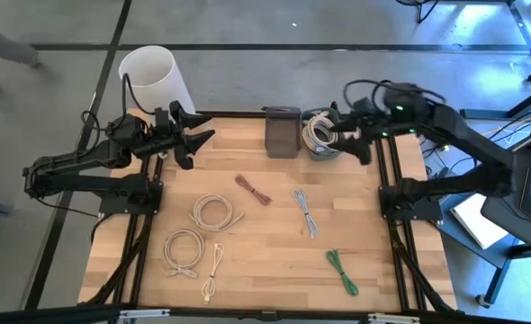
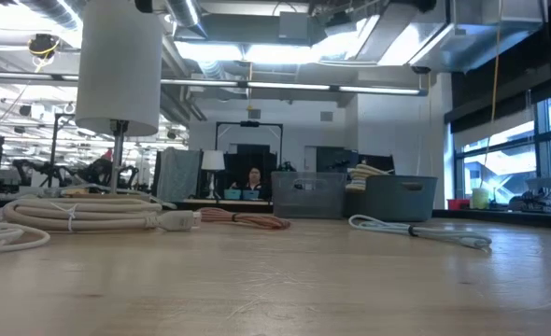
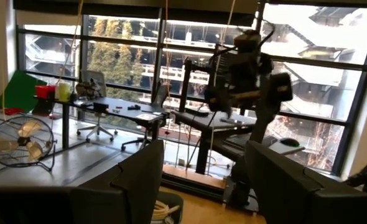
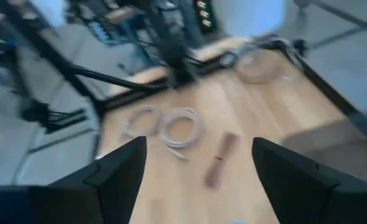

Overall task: Pick & Place USB Port
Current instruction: Put the light brown HDMI cable into the blue bin

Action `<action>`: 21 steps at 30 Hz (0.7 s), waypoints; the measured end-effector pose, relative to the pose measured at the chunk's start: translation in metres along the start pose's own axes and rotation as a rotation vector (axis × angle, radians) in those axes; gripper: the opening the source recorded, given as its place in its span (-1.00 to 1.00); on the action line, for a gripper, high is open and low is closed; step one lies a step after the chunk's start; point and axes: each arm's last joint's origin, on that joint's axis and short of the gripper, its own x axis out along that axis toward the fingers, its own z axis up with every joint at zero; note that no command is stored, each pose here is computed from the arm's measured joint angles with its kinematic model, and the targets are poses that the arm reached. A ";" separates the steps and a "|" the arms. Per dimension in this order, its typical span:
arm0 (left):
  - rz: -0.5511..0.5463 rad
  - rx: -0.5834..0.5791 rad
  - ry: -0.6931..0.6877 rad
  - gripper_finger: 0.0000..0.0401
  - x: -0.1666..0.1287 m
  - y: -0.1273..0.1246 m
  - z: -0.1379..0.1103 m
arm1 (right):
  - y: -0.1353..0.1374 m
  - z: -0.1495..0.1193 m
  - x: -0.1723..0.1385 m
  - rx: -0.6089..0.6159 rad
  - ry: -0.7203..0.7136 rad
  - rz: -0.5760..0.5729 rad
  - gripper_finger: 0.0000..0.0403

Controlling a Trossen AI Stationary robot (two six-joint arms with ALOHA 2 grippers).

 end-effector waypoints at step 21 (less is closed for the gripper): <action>-0.111 -0.439 0.667 0.10 -0.024 -0.016 -0.013 | 0.043 -0.028 0.031 -0.075 0.111 0.164 -0.73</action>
